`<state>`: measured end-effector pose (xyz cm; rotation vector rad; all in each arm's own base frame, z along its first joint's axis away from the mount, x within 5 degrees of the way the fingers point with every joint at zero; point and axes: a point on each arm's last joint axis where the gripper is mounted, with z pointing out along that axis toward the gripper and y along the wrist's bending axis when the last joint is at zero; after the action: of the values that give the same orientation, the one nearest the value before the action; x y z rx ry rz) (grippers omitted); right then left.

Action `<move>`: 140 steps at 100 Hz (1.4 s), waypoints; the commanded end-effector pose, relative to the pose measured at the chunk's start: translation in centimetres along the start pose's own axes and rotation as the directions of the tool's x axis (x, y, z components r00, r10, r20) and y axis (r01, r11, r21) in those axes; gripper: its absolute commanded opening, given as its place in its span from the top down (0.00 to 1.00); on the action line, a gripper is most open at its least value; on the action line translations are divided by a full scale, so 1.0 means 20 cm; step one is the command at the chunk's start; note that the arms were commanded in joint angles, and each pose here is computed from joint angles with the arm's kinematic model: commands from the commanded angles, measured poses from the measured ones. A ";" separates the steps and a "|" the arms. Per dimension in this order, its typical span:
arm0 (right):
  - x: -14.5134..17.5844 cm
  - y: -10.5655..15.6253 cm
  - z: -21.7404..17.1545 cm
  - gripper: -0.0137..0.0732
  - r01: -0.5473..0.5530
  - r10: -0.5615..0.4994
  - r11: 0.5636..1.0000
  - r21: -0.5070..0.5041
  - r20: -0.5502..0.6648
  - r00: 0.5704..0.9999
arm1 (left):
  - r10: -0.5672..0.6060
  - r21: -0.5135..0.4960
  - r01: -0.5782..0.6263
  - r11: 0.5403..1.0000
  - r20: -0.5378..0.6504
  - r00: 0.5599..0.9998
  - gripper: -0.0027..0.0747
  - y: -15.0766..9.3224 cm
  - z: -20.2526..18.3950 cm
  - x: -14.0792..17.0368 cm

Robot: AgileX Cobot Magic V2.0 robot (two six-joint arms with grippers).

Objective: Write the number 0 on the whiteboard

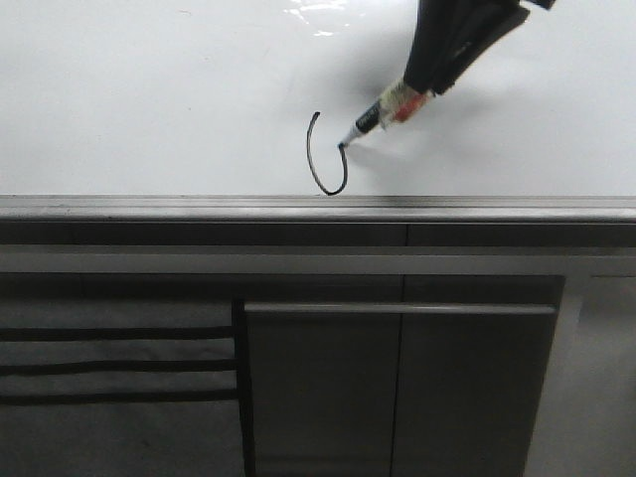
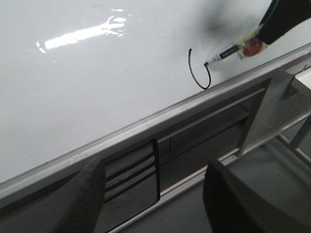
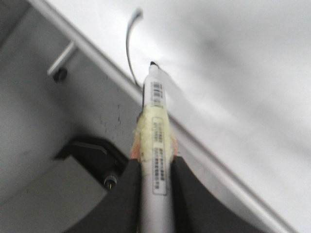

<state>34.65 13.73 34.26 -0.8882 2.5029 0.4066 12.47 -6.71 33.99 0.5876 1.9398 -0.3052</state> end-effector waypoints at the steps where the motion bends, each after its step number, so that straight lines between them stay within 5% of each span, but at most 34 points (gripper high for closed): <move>1: -0.10 0.04 -0.17 0.84 0.018 -0.031 0.998 0.066 0.203 0.979 | -0.019 -0.015 0.021 1.000 0.101 0.995 0.44 0.01 -0.02 -0.08; 24: -0.09 0.16 -0.13 0.84 0.113 -0.112 0.994 0.001 0.125 0.986 | -0.019 -0.015 0.021 1.000 0.101 0.995 0.44 0.01 -0.02 -0.08; 41: 0.00 0.37 -0.25 0.84 0.270 -0.247 0.957 -0.102 0.193 0.950 | 0.000 -0.006 0.000 1.000 0.090 0.996 0.44 0.00 -0.02 -0.07; 58: 0.25 0.56 -0.36 0.84 0.540 -0.510 0.834 -0.111 0.218 0.832 | 0.169 0.135 -0.161 0.978 -0.048 0.985 0.44 -0.07 0.03 -0.06; 69: 0.41 0.60 -0.40 0.84 0.604 -0.575 0.790 -0.107 0.217 0.789 | 0.314 0.316 -0.270 0.909 -0.096 0.944 0.44 -0.17 0.10 -0.06; 85: 0.60 0.63 -0.47 0.84 0.757 -0.732 0.648 -0.079 0.208 0.649 | 0.424 0.492 -0.348 0.798 -0.048 0.904 0.44 -0.34 0.21 -0.12; 107: 0.61 0.63 -0.48 0.84 0.760 -0.736 0.650 -0.005 0.245 0.631 | 0.511 0.580 -0.422 0.697 0.013 0.860 0.44 -0.55 0.38 -0.20; 140: 0.57 0.62 -0.47 0.84 0.754 -0.736 0.655 0.051 0.271 0.621 | 0.497 0.547 -0.437 0.714 0.045 0.867 0.44 -0.63 0.56 -0.27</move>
<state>15.69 12.95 36.81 -1.7264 1.7275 0.2984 15.97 -23.39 31.38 1.5767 1.7957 -0.4817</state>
